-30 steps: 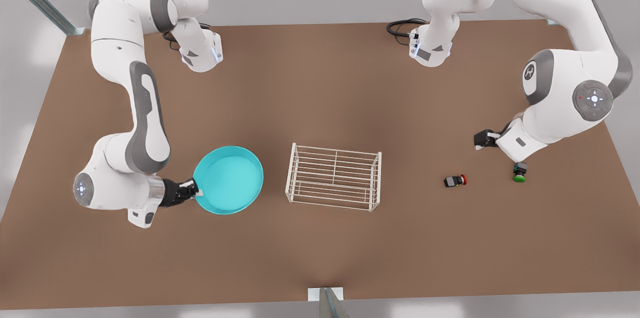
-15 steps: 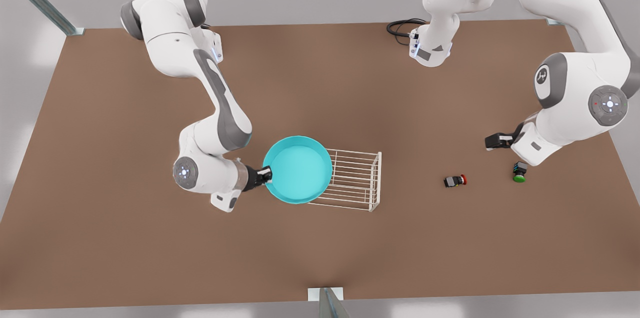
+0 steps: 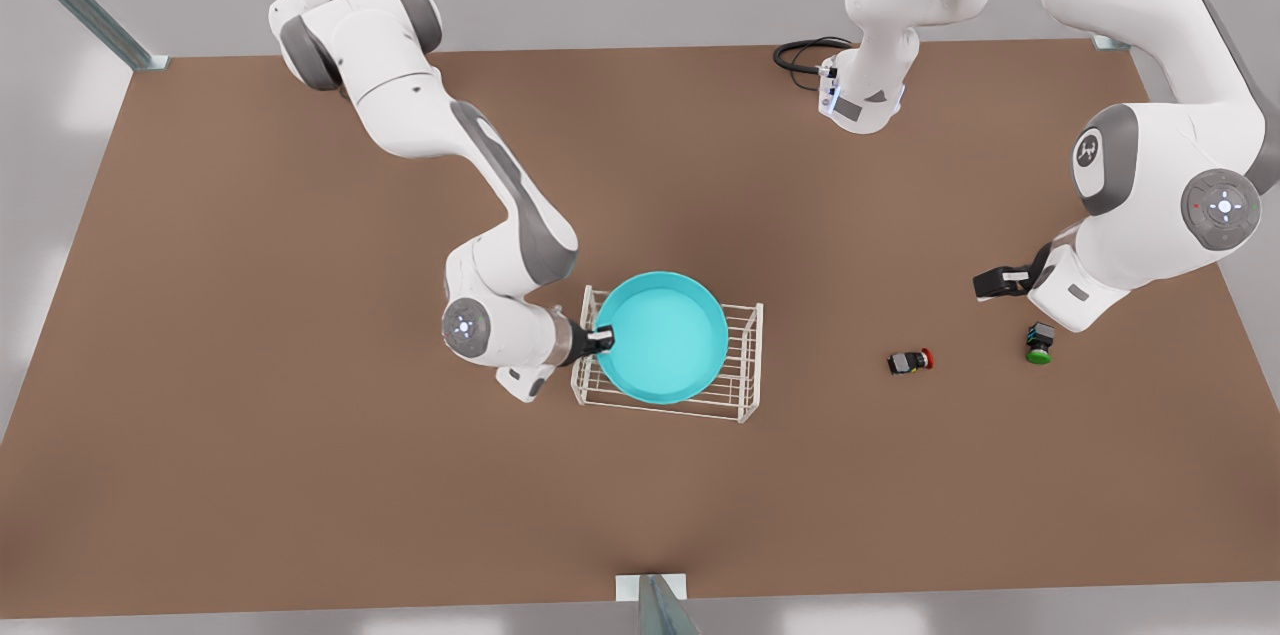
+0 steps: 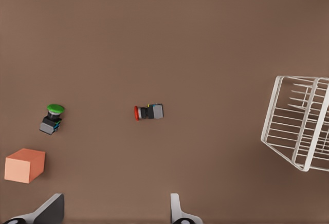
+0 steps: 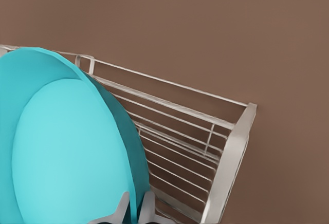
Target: Place the plate on the shelf with right arm and place the red button switch in the plate with left arm
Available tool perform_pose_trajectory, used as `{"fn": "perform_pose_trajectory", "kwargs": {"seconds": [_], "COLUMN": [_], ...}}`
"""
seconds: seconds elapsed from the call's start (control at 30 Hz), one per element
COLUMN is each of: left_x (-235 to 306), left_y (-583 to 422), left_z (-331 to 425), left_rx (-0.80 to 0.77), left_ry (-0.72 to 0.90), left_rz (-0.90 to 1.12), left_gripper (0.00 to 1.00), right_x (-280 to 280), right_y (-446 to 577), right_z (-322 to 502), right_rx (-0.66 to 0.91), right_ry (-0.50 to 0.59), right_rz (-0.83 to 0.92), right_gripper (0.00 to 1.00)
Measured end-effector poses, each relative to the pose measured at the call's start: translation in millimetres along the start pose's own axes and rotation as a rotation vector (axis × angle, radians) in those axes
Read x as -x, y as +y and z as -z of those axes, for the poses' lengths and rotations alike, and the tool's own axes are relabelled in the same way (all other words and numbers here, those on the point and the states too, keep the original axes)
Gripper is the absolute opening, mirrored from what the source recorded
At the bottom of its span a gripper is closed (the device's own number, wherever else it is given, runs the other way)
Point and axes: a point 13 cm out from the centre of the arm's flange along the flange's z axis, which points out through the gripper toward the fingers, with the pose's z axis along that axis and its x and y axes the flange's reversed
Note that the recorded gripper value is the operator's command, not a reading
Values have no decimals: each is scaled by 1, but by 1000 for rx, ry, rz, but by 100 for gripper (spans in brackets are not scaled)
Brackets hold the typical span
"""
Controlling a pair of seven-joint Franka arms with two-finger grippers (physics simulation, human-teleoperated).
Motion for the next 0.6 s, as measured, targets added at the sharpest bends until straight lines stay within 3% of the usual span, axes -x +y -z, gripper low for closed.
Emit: {"fn": "perform_pose_trajectory", "kwargs": {"seconds": [0.1,0.13,0.27,0.4,0.5,0.6], "left_x": [0,0,2,7,16,33], "left_y": [1,1,2,26,26,-4], "left_z": [0,0,-4,-39,-81,-118], "left_rx": [1,1,2,-68,-98,-100], "left_ry": [0,-1,4,60,90,105], "left_rz": [8,12,26,199,383,529], "left_gripper": [100,100,100,100,100,100], "right_x": [4,5,9,24,33,-25], "right_y": [2,2,12,-22,-163,-277], "right_z": [0,1,30,147,234,243], "right_rx": [9,11,35,21,-218,-390], "right_ry": [-17,-22,-56,-155,-221,-137], "right_rz": [-35,-45,-76,-145,-228,-268], "right_gripper": [83,95,99,100,100,100]}}
